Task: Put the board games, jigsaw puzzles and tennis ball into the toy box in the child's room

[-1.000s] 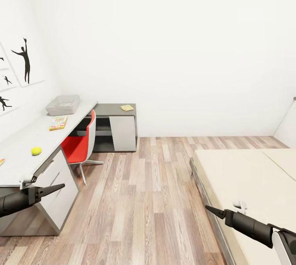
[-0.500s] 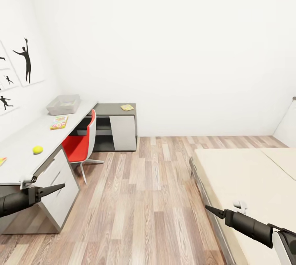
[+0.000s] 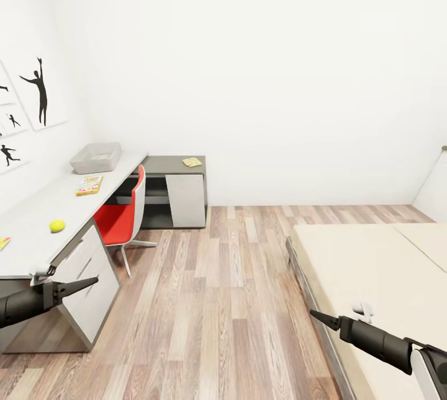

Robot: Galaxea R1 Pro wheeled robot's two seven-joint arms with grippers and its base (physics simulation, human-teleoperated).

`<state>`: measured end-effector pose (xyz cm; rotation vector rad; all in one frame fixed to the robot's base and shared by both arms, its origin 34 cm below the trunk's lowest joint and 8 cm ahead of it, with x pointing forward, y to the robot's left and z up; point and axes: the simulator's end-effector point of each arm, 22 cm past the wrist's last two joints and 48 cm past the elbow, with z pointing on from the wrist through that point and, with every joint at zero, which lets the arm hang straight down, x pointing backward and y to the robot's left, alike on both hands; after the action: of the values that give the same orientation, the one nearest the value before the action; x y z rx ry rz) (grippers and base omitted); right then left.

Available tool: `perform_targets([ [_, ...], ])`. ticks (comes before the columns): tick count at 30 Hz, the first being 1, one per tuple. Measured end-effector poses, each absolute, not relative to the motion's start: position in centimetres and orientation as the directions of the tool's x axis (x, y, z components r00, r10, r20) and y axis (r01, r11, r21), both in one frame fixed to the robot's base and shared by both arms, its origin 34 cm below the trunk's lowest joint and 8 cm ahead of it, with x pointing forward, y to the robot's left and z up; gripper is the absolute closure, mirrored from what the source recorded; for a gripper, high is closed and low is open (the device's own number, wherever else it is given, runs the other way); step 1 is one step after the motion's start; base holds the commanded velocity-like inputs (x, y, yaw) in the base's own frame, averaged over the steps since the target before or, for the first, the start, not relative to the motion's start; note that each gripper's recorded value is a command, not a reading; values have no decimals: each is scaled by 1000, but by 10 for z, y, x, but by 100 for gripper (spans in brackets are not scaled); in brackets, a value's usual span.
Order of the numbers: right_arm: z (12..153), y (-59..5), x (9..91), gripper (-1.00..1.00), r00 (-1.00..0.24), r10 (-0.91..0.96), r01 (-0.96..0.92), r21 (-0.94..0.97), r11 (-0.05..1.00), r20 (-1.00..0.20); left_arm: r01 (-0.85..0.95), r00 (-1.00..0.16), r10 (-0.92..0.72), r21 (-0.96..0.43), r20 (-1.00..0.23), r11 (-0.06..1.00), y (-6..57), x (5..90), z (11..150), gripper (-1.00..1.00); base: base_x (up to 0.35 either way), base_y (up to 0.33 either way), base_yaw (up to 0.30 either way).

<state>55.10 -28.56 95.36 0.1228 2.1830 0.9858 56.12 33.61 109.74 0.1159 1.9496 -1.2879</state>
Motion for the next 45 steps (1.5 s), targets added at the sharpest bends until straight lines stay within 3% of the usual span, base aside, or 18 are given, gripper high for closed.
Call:
perform_targets([
  [12, 954, -286, 551, -100, -732, 359, -197, 684, 702, -579, 466, -692, -325, -743, -645, 481, 336, 561, 1097, -100, 0, -32, 0],
  [45, 952, -278, 550, -100, -729, 373, -195, 696, 691, -574, 472, -690, -336, -750, -642, 463, 328, 562, 1096, -100, 0, -205, 0],
])
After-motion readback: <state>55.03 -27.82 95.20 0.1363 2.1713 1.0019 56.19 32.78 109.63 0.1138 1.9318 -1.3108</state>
